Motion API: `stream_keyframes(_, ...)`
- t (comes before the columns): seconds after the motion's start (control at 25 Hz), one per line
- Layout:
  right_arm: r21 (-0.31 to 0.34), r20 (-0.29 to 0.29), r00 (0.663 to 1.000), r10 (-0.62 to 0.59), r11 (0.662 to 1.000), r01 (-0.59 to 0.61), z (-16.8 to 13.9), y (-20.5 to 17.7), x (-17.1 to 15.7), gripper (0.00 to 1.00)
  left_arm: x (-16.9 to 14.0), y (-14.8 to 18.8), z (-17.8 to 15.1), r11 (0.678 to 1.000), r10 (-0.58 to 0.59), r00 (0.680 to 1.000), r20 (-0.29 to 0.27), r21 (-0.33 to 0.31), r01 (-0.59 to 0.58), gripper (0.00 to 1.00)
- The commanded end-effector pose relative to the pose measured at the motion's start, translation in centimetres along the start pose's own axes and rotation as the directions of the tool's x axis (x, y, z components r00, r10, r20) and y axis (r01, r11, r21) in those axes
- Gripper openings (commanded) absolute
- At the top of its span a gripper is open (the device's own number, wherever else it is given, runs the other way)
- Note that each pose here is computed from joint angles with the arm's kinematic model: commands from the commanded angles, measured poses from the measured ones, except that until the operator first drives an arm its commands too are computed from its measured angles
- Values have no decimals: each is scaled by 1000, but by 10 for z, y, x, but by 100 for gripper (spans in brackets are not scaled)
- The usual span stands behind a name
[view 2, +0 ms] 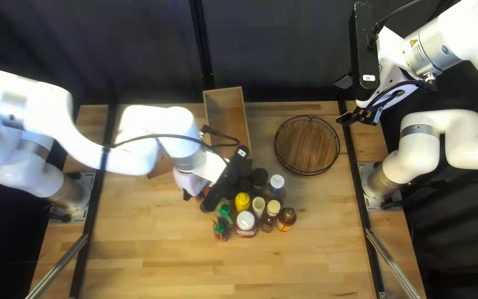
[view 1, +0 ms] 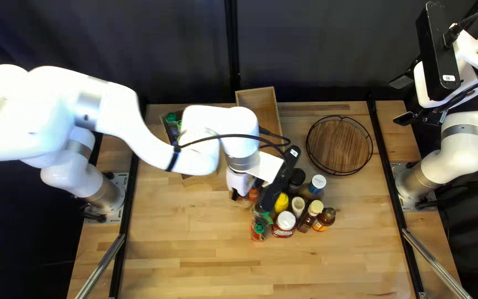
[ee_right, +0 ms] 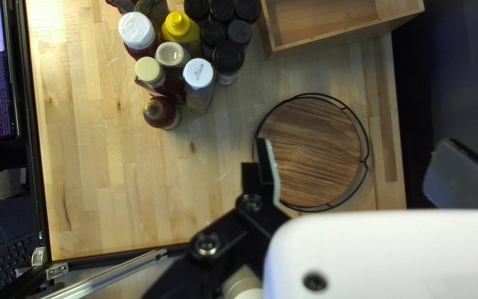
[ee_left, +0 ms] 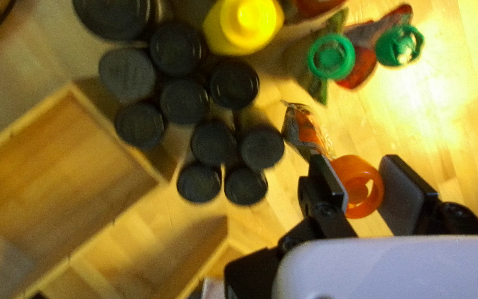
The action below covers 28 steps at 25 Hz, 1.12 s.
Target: Separate condiments, baby food and spices and place it in 3 different racks/containers
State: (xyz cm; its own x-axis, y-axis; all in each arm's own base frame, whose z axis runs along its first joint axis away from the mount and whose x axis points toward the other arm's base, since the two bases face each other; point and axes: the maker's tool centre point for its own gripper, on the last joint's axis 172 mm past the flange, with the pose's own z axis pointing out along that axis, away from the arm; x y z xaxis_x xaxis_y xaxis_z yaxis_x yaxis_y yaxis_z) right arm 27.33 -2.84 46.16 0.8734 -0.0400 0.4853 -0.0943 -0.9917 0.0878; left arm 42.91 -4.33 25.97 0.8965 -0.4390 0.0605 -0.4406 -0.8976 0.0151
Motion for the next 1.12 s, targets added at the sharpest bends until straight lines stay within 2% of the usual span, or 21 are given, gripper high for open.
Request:
stream_keyframes(0.04, 0, 0, 1000, 0, 1000, 0, 0, 0, 0, 100, -47, -9, -4, 998, -54, 998, 45, 29, 53, 0)
stream_keyframes(0.24, 0, 0, 1000, 0, 1000, 0, 0, 0, 0, 100, -97, -32, 10, 984, -167, 984, 58, 67, 163, 0)
stream_keyframes(0.4, 0, 0, 1000, 0, 1000, 0, 0, 0, 0, 100, -116, -38, 16, 961, -267, 963, 35, 83, 263, 0)
stream_keyframes(0.48, 0, 0, 1000, 0, 1000, 0, 0, 0, 0, 100, -123, -42, 17, 940, -331, 943, 12, 91, 329, 0)
stream_keyframes(0.6, 0, 0, 1000, 0, 1000, 0, 0, 0, 0, 100, -132, -47, 13, 889, -445, 895, -31, 106, 445, 0)
stream_keyframes(0.68, 0, 0, 1000, 0, 1000, 0, 0, 0, 0, 100, -137, -51, 12, 848, -515, 856, -55, 112, 518, 0)
stream_keyframes(0.76, 0, 0, 1000, 0, 1000, 0, 0, 0, 0, 100, -140, -59, 13, 787, -603, 794, -77, 108, 608, 0)
stream_keyframes(0.8, 0, 0, 1000, 0, 1000, 0, 0, 0, 0, 100, -141, -61, 14, 769, -625, 776, -83, 106, 630, 0)
stream_keyframes(0.92, 0, 0, 1000, 0, 1000, 0, 0, 0, 0, 100, -148, -71, 17, 670, -729, 676, -102, 94, 736, 0)
stream_keyframes(1.04, 0, 0, 1000, 0, 1000, 0, 0, 0, 0, 100, -150, -74, 22, 588, -798, 593, -109, 80, 805, 0)
stream_keyframes(1.08, 0, 0, 1000, 0, 1000, 0, 0, 0, 0, 100, -150, -75, 23, 572, -809, 578, -109, 77, 816, 0)
stream_keyframes(1.12, 0, 0, 1000, 0, 1000, 0, 0, 0, 0, 100, -149, -75, 27, 539, -832, 544, -112, 71, 839, 0)
